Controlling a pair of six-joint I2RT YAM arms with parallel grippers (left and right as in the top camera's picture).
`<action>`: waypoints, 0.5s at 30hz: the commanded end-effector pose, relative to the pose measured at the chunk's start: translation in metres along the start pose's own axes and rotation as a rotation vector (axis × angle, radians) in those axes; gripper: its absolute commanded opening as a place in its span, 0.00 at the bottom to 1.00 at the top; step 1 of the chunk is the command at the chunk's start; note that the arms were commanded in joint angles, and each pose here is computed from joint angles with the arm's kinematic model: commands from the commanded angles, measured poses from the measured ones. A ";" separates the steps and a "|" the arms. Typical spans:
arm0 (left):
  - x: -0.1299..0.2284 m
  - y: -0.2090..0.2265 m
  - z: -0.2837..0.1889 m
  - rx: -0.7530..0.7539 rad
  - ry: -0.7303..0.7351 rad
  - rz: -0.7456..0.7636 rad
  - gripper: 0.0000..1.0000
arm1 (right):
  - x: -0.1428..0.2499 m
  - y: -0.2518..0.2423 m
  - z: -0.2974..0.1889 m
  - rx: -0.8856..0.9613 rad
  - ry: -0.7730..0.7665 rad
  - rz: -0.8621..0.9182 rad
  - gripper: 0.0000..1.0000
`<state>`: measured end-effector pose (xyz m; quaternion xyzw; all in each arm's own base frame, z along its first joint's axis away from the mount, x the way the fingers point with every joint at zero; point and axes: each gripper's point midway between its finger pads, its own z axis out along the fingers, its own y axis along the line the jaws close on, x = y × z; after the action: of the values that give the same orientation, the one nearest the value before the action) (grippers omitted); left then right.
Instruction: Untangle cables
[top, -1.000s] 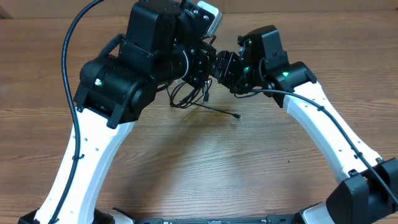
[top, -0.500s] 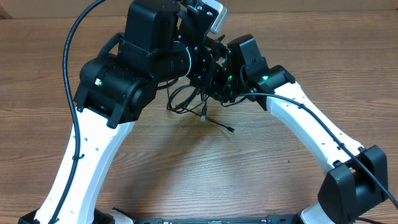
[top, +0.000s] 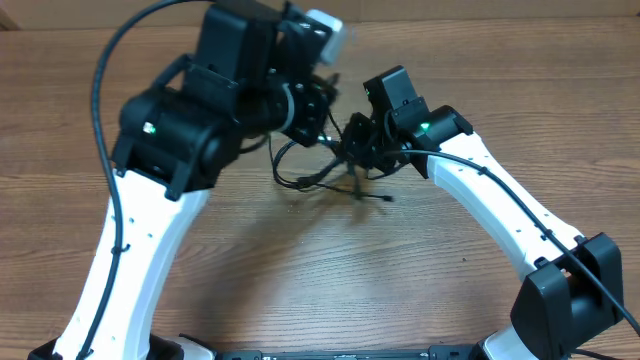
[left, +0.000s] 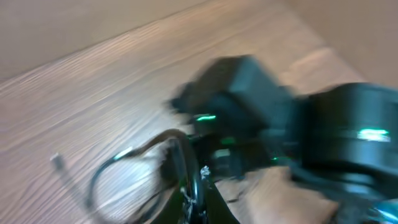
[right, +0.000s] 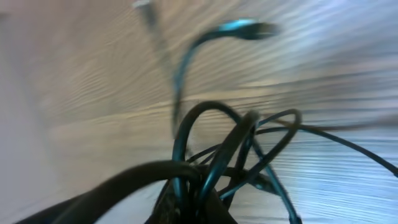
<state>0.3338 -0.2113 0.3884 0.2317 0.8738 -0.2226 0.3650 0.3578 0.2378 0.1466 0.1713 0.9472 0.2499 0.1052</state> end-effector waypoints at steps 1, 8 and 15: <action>-0.008 0.051 -0.032 -0.186 -0.062 -0.060 0.04 | -0.033 -0.047 -0.008 0.232 -0.192 0.018 0.04; 0.008 0.151 -0.075 -0.401 -0.082 -0.258 0.04 | -0.060 -0.104 -0.031 0.429 -0.257 0.036 0.04; 0.022 0.207 -0.112 -0.533 -0.121 -0.377 0.04 | -0.075 -0.132 -0.044 0.466 -0.262 0.101 0.04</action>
<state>0.3851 -0.0036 0.3758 -0.0227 0.9188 -0.0905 0.3836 0.3746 0.1065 0.1254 0.2643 0.9507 0.0459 0.1553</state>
